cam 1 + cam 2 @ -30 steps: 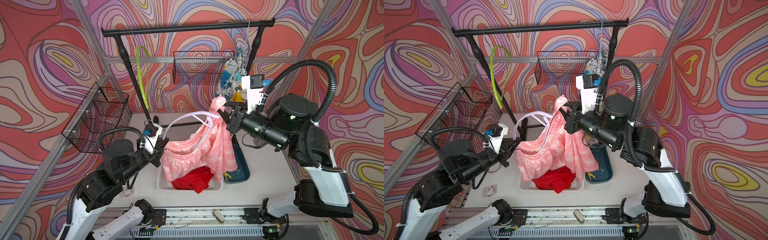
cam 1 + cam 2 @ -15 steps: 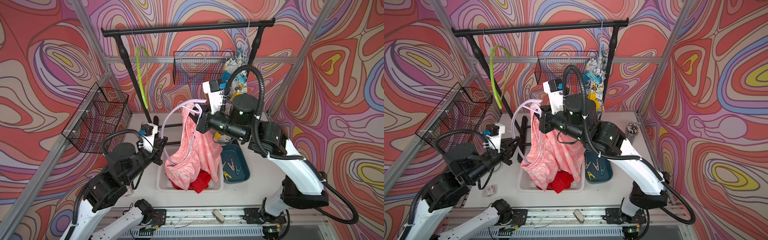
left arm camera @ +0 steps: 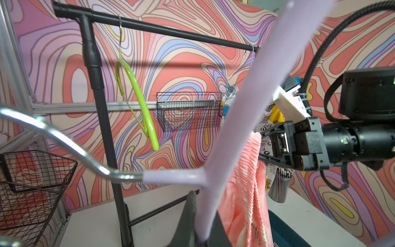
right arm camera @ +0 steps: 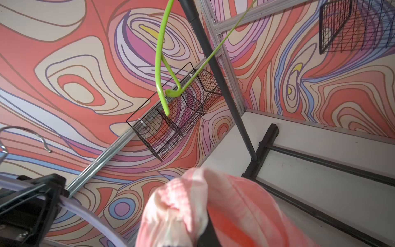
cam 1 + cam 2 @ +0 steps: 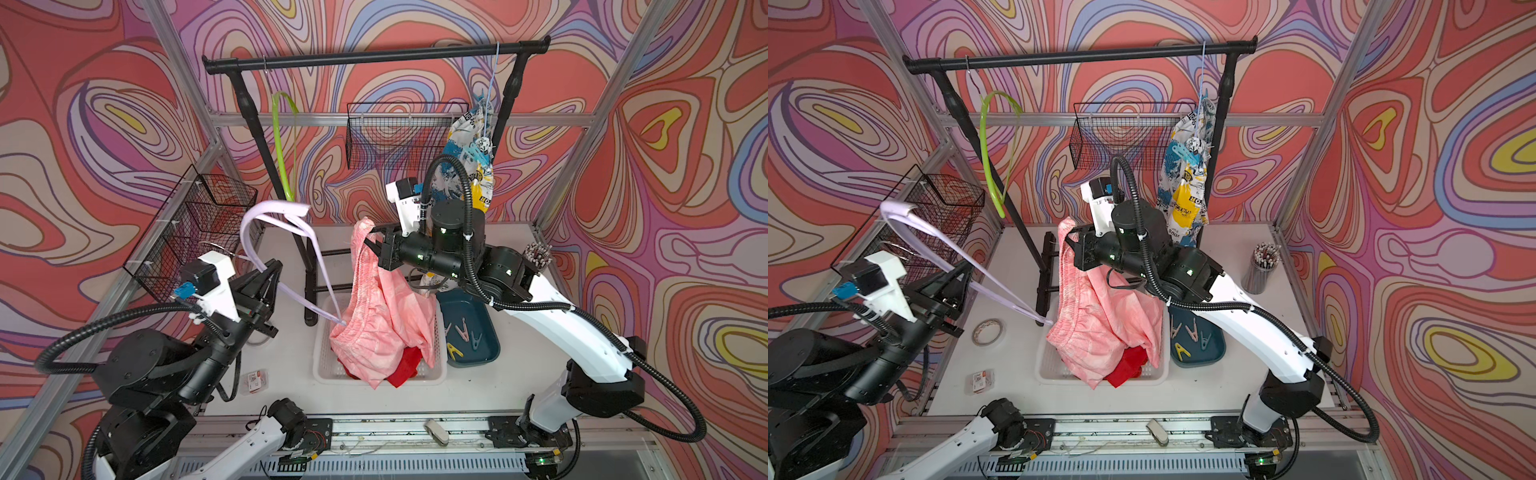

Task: Remove the clothespins securing shorts to the hanger
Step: Remove the shorts from the hanger, then place the shorts in the basket.

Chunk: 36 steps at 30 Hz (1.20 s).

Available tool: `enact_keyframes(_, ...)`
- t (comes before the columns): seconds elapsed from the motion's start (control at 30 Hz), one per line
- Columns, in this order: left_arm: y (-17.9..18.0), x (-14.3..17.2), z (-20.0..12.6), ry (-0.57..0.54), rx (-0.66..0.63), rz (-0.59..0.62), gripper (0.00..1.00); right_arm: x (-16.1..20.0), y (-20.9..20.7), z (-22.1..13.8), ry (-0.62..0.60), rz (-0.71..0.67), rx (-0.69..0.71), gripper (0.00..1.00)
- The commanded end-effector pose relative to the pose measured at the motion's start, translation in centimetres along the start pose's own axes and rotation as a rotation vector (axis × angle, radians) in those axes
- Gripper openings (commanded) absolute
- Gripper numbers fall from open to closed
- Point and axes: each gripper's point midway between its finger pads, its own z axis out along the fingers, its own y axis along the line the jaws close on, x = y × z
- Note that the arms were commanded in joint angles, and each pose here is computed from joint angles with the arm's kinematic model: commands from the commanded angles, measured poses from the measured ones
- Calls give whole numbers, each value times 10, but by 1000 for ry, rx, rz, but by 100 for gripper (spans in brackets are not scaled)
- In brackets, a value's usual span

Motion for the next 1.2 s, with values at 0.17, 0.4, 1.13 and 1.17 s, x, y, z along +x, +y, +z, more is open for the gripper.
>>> enact_keyframes(0.17,13,-2,-5,13,-67,1,0,-47,-25,-50,-223,-37,166,0)
enact_keyframes(0.4,13,7,2,46,-77,3,0,-67,-48,-83,-305,-130,336,0)
enact_keyframes(1.13,19,13,-14,56,-92,6,0,119,1,87,184,109,-94,0)
enact_keyframes(1.17,20,13,-15,58,-94,7,0,135,6,94,215,115,-113,0)
